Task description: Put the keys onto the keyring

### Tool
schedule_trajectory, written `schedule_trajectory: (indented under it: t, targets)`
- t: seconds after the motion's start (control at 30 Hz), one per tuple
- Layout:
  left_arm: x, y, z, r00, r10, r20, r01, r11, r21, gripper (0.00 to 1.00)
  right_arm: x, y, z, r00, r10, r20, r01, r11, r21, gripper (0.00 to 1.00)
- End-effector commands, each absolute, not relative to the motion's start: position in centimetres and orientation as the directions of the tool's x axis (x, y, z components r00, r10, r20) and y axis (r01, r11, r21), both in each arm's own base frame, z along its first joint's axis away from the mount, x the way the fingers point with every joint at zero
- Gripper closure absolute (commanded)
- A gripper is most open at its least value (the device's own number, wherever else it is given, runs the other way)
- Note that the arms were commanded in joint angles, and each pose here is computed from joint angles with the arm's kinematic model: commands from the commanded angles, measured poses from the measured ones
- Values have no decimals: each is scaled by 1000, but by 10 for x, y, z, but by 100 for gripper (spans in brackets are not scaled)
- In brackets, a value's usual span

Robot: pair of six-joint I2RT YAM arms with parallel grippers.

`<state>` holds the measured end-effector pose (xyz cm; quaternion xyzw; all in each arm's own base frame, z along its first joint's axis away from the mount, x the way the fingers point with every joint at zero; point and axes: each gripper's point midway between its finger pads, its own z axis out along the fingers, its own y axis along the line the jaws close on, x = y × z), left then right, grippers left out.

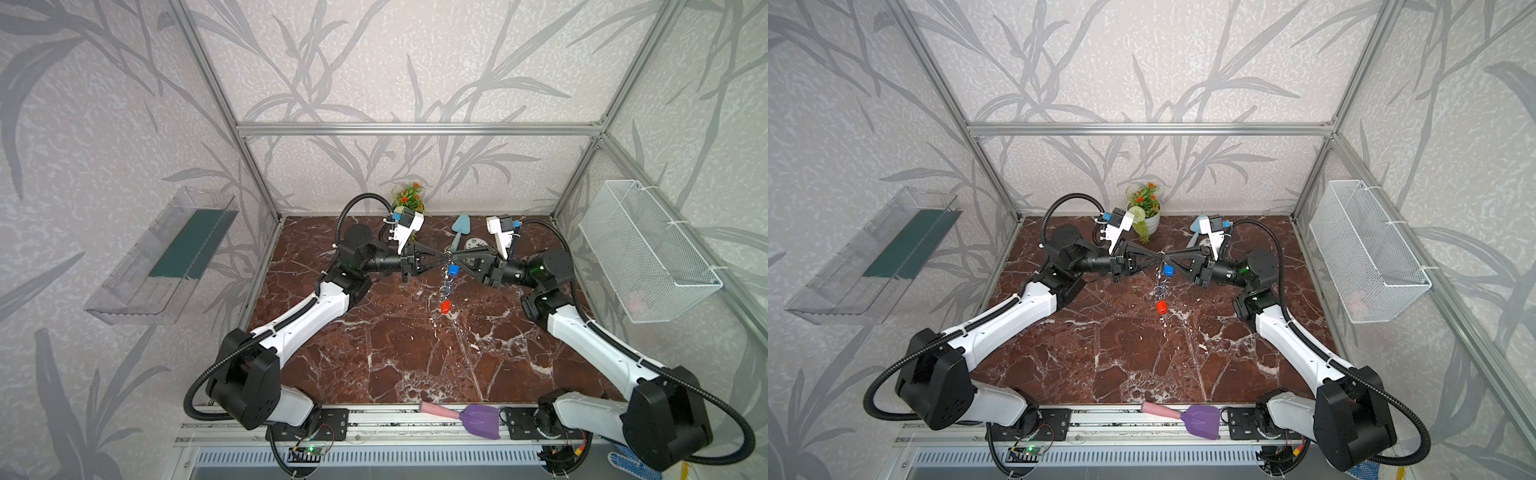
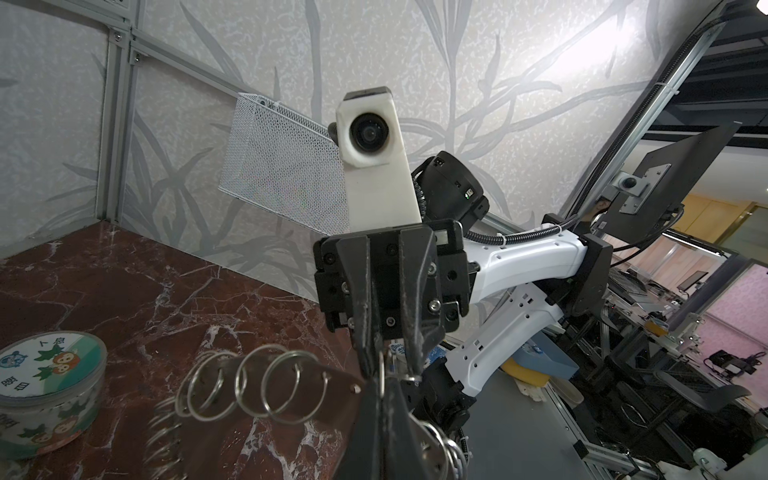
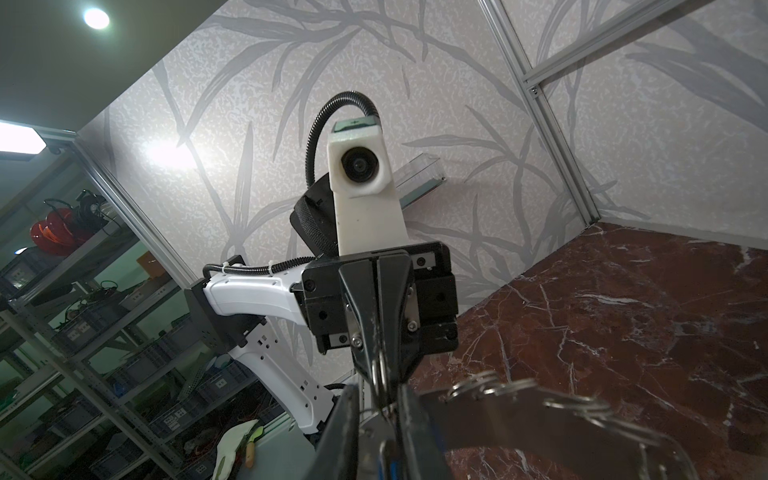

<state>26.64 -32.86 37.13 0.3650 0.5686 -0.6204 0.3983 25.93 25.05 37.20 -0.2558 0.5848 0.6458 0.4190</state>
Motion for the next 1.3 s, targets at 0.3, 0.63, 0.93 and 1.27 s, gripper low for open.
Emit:
schedule_trajectory:
  t: [0.3, 0.63, 0.93, 1.27]
  targets:
    - [256, -326, 396, -347, -146, -926, 938, -40, -345, 100, 254, 263, 371, -501, 210, -840, -858, 8, 514, 85]
    - [251, -323, 383, -357, -114, -927, 934, -25, -357, 100, 256, 264, 372, -494, 214, -843, -862, 5, 507, 100]
    - [247, -316, 369, -403, -44, -914, 915, 3, -403, 94, 253, 264, 374, -472, 202, -858, -876, 3, 483, 100]
    - [246, -285, 351, -434, 127, -892, 897, 149, -415, 67, 252, 266, 365, -383, 132, -914, -919, 48, 392, 100]
